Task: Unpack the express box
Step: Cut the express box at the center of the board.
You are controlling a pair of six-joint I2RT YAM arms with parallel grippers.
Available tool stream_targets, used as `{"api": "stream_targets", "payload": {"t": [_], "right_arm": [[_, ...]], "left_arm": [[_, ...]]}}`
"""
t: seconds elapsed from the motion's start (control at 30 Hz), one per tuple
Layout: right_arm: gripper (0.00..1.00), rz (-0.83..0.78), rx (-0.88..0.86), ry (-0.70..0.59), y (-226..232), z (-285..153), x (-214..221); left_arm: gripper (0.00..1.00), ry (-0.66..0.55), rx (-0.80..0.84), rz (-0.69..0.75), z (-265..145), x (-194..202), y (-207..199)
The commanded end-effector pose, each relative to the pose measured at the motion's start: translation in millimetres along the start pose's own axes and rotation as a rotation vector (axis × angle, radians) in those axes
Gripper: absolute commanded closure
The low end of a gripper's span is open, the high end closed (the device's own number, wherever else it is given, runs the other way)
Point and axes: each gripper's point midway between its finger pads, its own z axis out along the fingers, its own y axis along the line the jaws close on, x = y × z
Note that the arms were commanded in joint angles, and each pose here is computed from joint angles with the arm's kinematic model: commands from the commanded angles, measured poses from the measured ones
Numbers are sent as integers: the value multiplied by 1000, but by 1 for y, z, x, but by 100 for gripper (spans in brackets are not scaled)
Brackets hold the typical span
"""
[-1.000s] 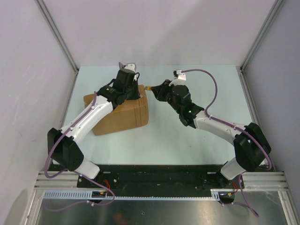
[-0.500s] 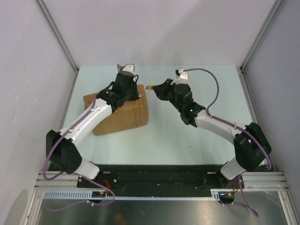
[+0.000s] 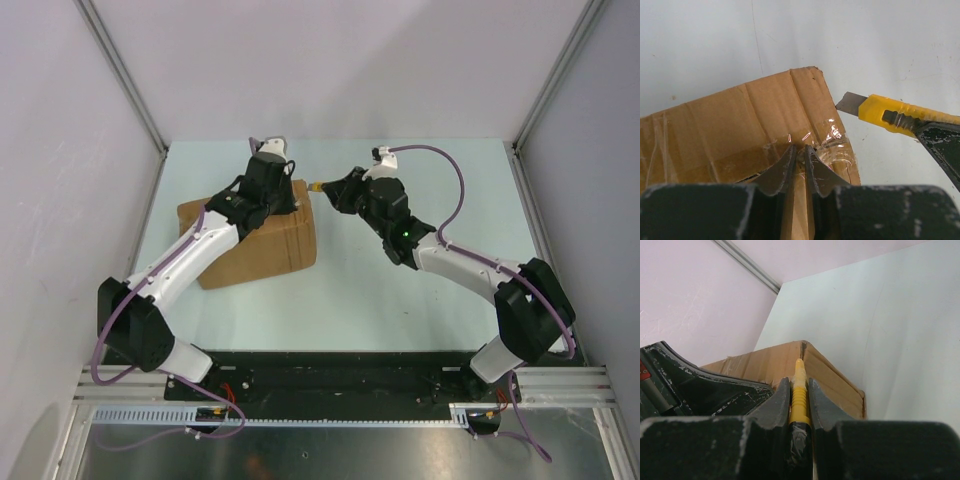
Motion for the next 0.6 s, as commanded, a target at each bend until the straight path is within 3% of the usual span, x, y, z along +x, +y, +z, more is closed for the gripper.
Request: {"api": "stream_targets", "payload": {"t": [0.0, 0.13, 0.47, 0.57], "right_arm": [[100, 17, -54, -12, 19, 4, -10], [100, 21, -41, 40, 15, 2, 2], [100, -23, -25, 107, 9, 3, 26], [100, -37, -28, 113, 8, 3, 28]], "left_arm": [[84, 245, -89, 68, 1, 72, 26], [83, 234, -81, 48, 1, 67, 22], [71, 44, -15, -2, -16, -16, -8], [71, 62, -6, -2, -4, -15, -13]]}}
